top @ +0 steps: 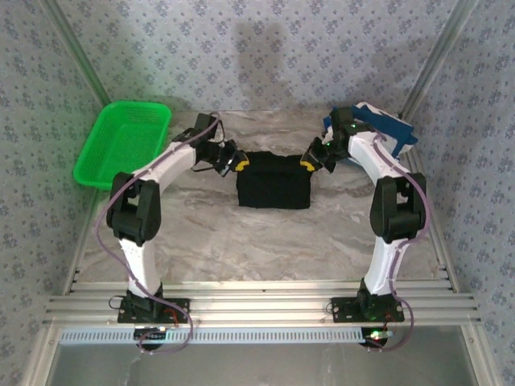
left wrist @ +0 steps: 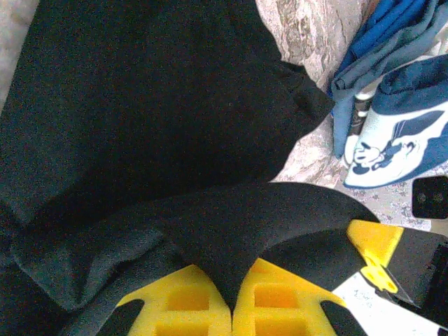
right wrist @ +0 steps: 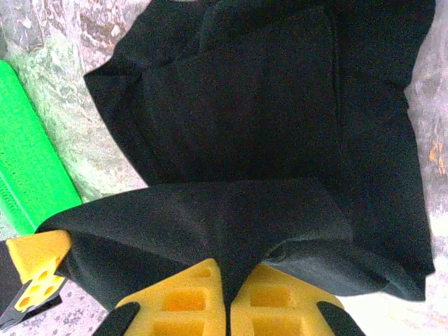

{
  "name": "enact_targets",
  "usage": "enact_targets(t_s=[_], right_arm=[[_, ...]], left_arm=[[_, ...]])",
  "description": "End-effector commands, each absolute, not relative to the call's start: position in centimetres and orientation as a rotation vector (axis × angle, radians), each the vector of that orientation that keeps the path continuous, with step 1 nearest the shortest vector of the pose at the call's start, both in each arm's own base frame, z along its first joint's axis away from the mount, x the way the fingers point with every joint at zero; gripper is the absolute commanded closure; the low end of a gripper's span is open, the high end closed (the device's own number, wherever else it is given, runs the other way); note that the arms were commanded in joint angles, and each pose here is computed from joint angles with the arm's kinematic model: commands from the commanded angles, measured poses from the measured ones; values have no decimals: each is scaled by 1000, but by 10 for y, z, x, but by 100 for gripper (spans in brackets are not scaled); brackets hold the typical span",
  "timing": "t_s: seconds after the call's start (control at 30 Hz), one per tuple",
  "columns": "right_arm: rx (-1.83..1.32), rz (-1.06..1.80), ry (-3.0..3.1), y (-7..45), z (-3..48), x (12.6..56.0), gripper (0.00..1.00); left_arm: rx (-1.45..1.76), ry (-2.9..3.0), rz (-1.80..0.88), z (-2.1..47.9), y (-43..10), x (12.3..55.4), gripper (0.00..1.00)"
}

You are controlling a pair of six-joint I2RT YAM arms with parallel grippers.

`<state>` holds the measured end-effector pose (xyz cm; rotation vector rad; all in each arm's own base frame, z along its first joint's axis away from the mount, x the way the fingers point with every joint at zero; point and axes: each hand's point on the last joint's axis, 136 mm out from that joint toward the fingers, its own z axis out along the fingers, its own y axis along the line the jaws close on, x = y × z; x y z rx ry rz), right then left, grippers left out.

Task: Fold and stack the t-shirts

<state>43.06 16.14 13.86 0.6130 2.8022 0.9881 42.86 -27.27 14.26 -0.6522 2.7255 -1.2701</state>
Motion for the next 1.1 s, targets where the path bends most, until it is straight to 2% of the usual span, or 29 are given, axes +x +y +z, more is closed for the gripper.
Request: enact_targets(t_s=[0.0,0.13,0.23,0.3,0.33,0.43,0.47,0.53,0.6,0.63,0.7,0.8,0.93,1.07], right_arm=[[645,916,2811,144,130,445,100],[671,909,2817,140,114,464,99],[718,941,2778,138,103,490,94],[738,967,2755,136,100,509,86],[750,978,2739,135,100,520,76],[765,1059,2694,134,110,545,61],[760,1080,2661,131,119,554,59],[740,1127,2577,127,145,568,57],[710,1123,2511,118,176,573,55],[686,1119,2478,114,193,572,54],[628,1104,2457,110,217,562,53],[552,1033,2506,107,229,529,52],[445,1015,2574,112,221,472,47],[355,969,2588,113,204,405,34]], left_arm=[[-659,2695,-1249,140,-262,454,100],[-680,2691,-1239,127,-260,475,100],[-716,2670,-1236,115,-253,496,100],[-728,2627,-1266,114,-252,515,100],[-730,2602,-1307,117,-255,526,96],[-691,2550,-1375,132,-267,555,66],[-673,2527,-1386,142,-269,564,57],[-639,2467,-1404,169,-270,576,48],[-597,2397,-1405,206,-266,585,43],[-578,2366,-1393,225,-260,587,34],[-544,2319,-1354,257,-247,586,25],[-487,2268,-1316,300,-230,577,22],[-326,2307,-1194,338,-220,533,22],[-149,2352,-945,352,-205,472,22]])
